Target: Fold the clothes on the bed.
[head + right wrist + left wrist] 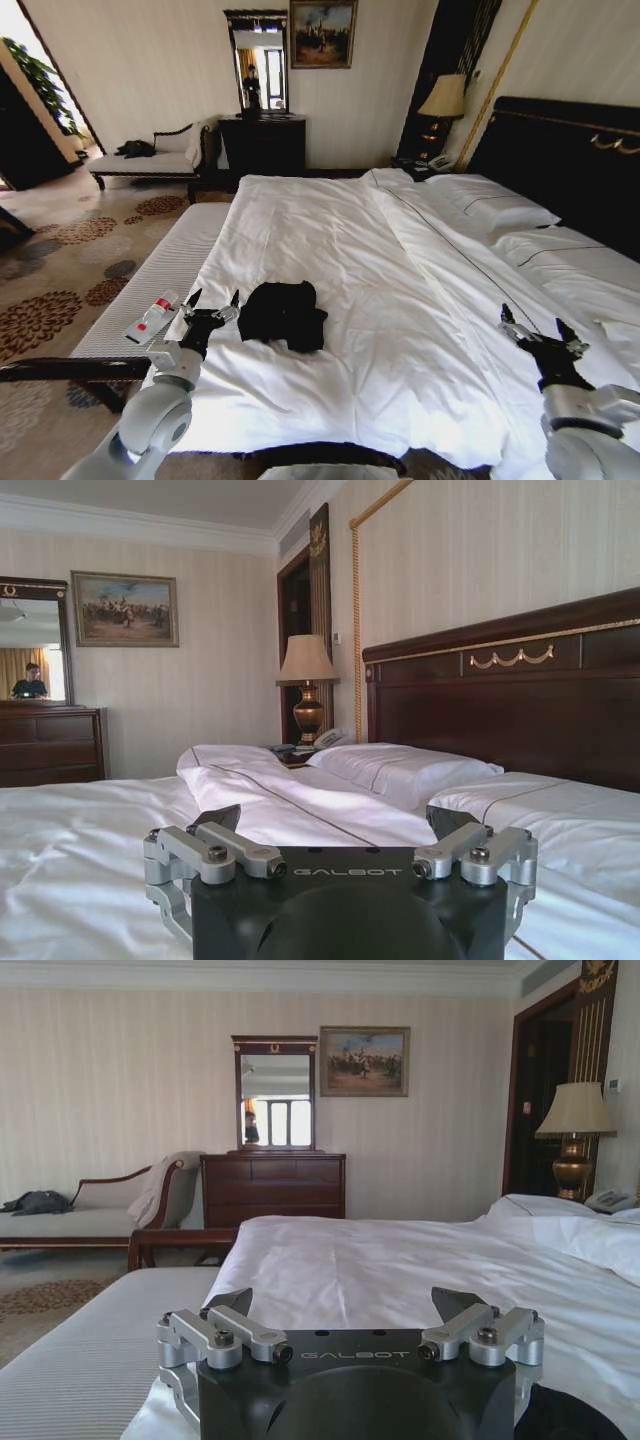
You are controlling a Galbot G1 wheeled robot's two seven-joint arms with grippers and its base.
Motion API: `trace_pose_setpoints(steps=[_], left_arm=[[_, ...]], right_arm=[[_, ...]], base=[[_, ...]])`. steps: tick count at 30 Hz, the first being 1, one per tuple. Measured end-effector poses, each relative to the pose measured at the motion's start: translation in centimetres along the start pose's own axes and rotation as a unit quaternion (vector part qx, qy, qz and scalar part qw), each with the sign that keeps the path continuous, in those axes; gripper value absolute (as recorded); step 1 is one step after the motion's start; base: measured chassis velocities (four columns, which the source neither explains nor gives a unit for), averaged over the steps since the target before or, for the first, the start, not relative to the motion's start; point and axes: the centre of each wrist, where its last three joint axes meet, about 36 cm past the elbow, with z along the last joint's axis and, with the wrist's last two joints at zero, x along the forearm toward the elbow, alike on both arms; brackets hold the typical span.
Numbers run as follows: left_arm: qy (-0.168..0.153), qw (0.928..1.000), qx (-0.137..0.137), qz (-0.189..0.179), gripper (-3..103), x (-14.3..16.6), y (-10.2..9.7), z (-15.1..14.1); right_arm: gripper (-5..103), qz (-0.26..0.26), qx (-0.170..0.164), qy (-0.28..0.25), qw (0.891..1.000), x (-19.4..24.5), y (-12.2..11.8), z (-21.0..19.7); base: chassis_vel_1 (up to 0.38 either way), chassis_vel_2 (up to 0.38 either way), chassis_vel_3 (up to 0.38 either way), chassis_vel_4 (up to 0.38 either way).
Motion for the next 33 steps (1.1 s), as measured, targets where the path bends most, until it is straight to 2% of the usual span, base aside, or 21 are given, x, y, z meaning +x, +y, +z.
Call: trace_pose_setpoints(steps=[10, 21, 24, 30, 33], left_arm=[[0.003, 1.0, -0.002, 0.0, 100, 0.0, 0.0, 0.1], [0.013, 0.9999, -0.001, 0.002, 100, -0.3, 0.1, 0.7], [0.025, 0.9996, 0.009, 0.009, 100, -0.5, 0.3, 0.9], [0.028, 0.9995, 0.014, 0.001, 100, -1.3, 0.7, 1.0], [0.042, 0.9987, 0.029, -0.001, 100, -1.7, 0.9, 0.7]], right_arm=[[100, -0.021, 0.001, -0.02, 1.0, 0.1, 0.6, 0.2], [100, -0.037, 0.006, -0.014, 0.999, 0.2, 1.0, 0.8], [100, -0.038, 0.007, -0.009, 0.999, 0.3, 1.2, 1.0], [100, -0.036, 0.007, -0.005, 0.999, 0.3, 1.1, 1.1], [100, -0.032, 0.001, -0.006, 0.999, 0.3, 1.3, 1.2]], base=[[0.04, 0.064, -0.053, -0.044], [-0.001, 0.01, 0.008, -0.004], [-0.049, 0.077, 0.063, -0.061], [-0.137, 0.13, 0.135, -0.129], [-0.173, 0.206, 0.182, -0.204]])
